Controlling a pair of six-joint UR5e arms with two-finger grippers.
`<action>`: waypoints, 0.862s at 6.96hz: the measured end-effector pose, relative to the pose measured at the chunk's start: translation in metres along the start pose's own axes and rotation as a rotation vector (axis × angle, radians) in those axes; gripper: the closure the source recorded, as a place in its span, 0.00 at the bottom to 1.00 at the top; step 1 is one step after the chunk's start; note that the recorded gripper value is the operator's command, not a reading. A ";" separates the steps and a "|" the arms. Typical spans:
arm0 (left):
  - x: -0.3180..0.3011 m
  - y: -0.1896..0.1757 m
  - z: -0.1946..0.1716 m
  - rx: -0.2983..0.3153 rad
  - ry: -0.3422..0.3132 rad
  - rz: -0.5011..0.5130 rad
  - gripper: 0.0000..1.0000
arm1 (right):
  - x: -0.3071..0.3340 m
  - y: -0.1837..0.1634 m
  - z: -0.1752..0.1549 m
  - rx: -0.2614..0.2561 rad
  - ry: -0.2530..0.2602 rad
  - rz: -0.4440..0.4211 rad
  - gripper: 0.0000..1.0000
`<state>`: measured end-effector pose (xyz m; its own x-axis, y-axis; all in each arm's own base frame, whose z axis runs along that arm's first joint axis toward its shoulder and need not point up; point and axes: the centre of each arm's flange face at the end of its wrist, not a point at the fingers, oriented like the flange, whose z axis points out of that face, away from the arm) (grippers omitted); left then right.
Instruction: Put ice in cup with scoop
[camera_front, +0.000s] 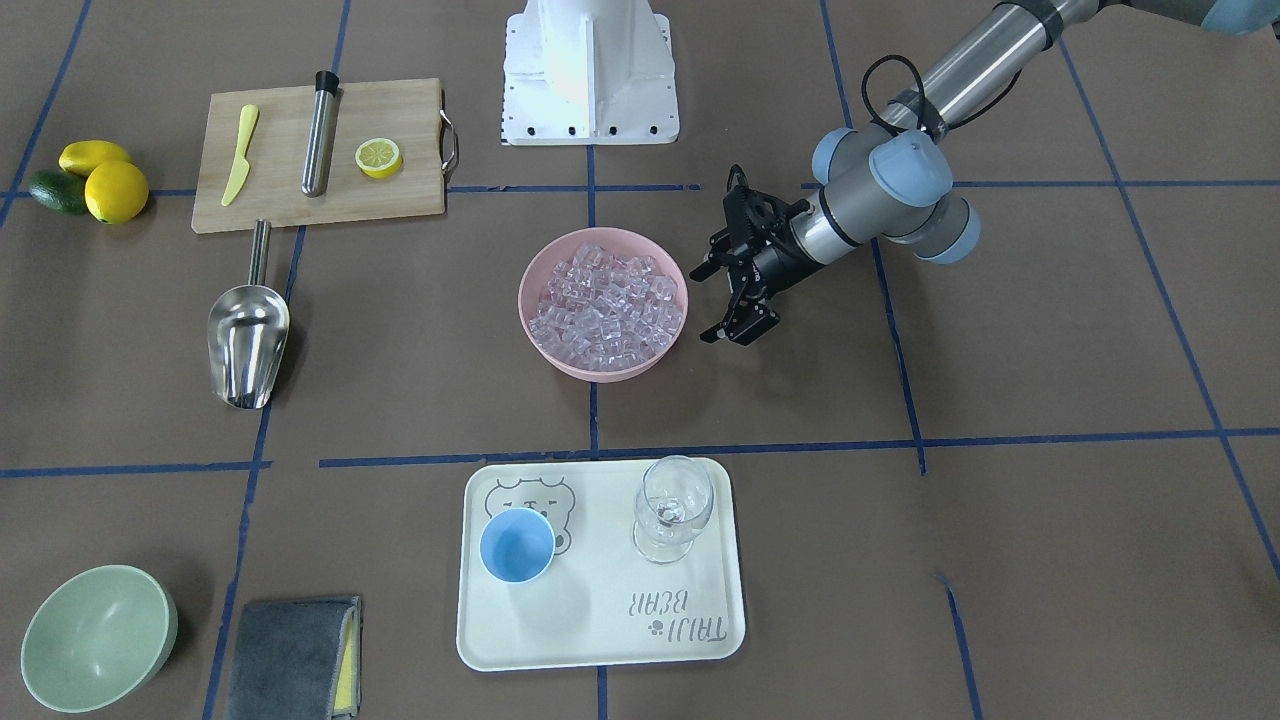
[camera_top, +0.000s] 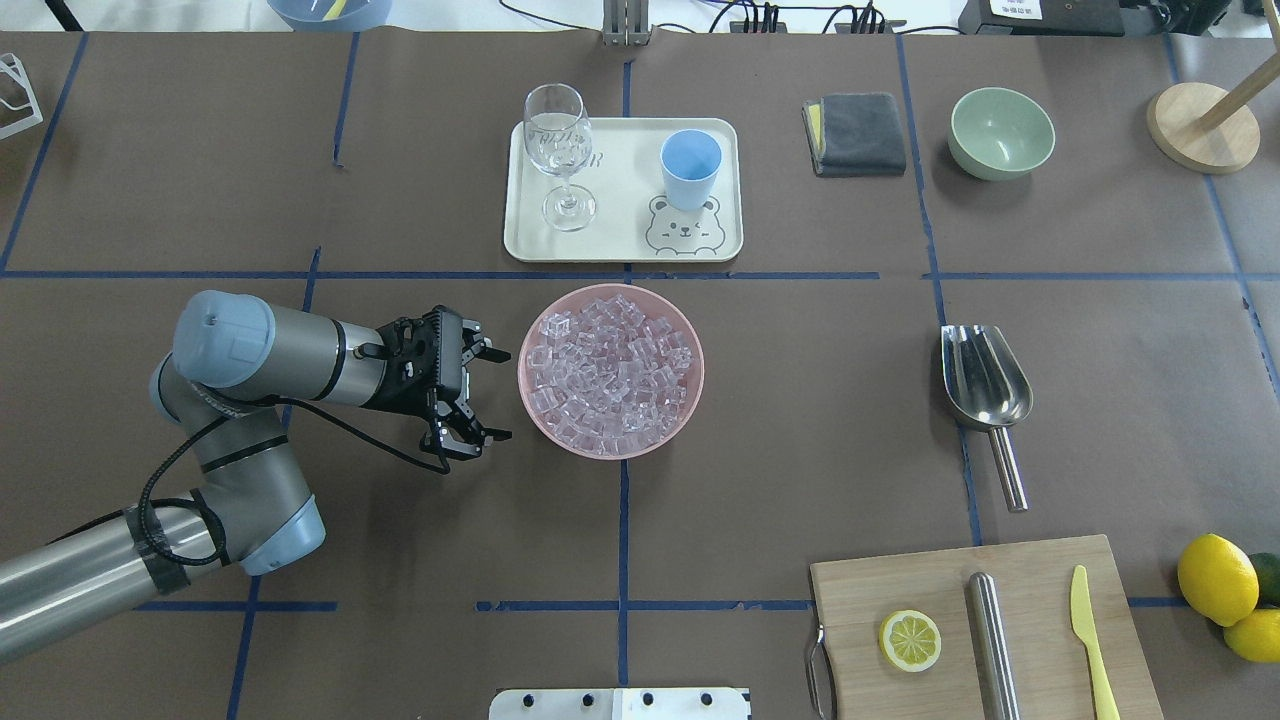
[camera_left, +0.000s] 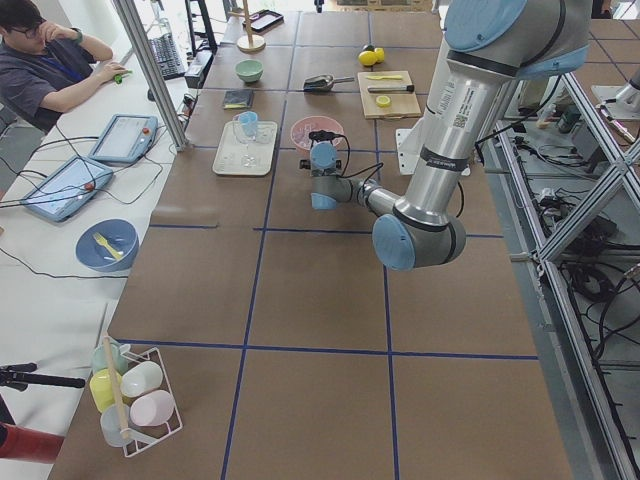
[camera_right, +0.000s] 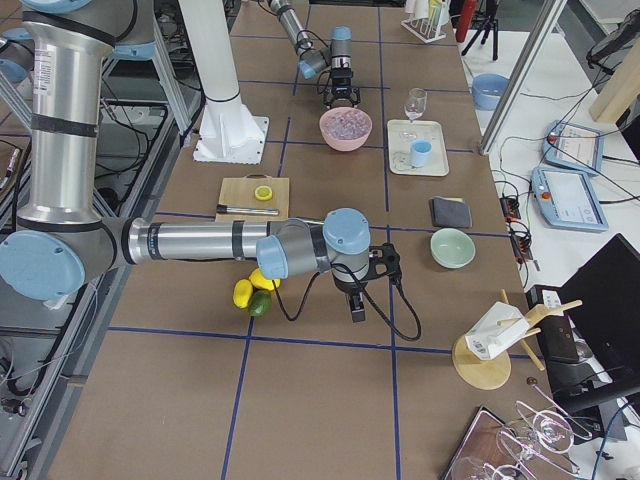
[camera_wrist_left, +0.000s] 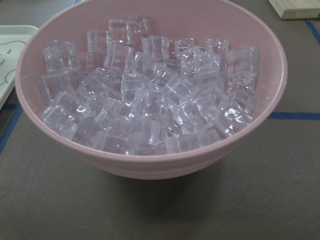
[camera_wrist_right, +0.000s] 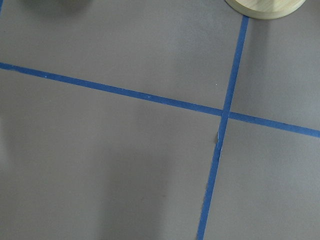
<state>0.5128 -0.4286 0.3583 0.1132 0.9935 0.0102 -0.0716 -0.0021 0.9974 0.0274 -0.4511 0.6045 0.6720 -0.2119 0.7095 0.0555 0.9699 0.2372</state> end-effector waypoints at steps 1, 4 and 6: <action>-0.002 -0.005 0.007 0.004 -0.016 0.001 0.00 | -0.001 0.000 -0.001 0.001 0.000 -0.001 0.00; -0.003 -0.009 0.012 0.006 -0.023 -0.002 0.00 | -0.003 0.001 -0.002 0.003 0.000 -0.002 0.00; -0.003 -0.010 0.013 0.007 -0.023 -0.003 0.00 | -0.027 -0.006 -0.008 0.014 -0.003 0.020 0.00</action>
<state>0.5259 -0.4330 0.3495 0.1360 0.9907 0.0091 -0.0641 -0.0003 0.9979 0.0149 -0.4498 0.5786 0.6706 -0.1933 0.7162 0.0318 0.9721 0.2325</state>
